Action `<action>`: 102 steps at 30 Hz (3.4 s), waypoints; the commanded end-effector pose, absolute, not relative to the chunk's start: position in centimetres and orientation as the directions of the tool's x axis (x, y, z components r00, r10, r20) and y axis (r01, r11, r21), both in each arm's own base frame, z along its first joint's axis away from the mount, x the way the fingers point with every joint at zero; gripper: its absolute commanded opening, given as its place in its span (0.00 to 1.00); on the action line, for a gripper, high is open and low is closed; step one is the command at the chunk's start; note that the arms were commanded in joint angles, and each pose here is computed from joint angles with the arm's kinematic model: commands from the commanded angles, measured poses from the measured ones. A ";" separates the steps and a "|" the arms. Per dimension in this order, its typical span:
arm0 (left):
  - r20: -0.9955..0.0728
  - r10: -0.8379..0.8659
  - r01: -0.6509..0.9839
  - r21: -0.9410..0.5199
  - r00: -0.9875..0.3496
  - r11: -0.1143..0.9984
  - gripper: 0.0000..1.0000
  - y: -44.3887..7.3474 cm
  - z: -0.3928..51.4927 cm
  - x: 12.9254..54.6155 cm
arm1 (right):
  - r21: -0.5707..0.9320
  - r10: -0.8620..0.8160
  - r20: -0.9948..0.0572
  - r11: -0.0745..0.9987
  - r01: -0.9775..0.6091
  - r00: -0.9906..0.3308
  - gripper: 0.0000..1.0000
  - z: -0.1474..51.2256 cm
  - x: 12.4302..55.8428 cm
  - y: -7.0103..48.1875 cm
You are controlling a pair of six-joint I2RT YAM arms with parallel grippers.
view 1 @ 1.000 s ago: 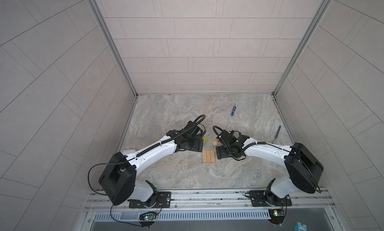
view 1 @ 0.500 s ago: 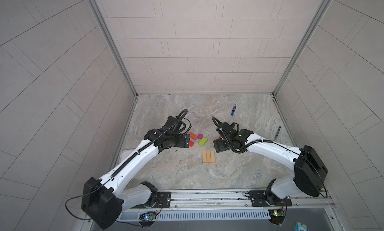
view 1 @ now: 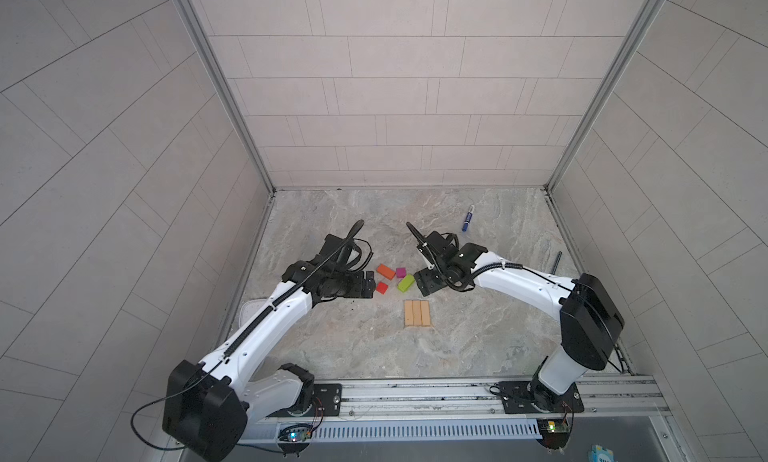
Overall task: Build the wood block tower
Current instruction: 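Move the right gripper over the block pile toward the lime-green block, then grasp the lime-green block with the right gripper and lift it, then carry the lime-green block with the right gripper over the plank row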
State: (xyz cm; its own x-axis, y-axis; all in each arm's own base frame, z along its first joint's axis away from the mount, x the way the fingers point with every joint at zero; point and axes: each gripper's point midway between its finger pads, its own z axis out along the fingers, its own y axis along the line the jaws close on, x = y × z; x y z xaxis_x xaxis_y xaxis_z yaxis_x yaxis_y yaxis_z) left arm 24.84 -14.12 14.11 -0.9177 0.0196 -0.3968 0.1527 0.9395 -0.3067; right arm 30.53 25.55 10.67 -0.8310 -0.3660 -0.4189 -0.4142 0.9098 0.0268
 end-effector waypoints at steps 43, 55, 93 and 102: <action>-0.325 -0.049 0.126 -0.495 -0.945 0.860 0.95 -15.2 14.0 25.7 | -0.017 -0.531 -0.315 0.832 -0.555 -0.786 0.76 2.7 34.4 31.7; -0.326 -0.050 0.125 -0.494 -0.944 0.860 0.95 -15.2 14.0 25.7 | -0.002 -0.487 -0.332 0.857 -0.516 -0.808 0.54 3.7 34.4 31.6; -0.342 -0.056 0.133 -0.504 -0.938 0.853 0.95 -15.2 14.6 25.6 | 0.099 -0.032 -0.442 0.992 -0.084 -0.897 0.39 8.4 27.3 28.0; -0.343 -0.056 0.133 -0.504 -0.938 0.853 0.95 -15.2 14.6 25.6 | 0.132 0.031 -0.434 0.991 -0.030 -0.900 0.40 7.3 26.7 28.9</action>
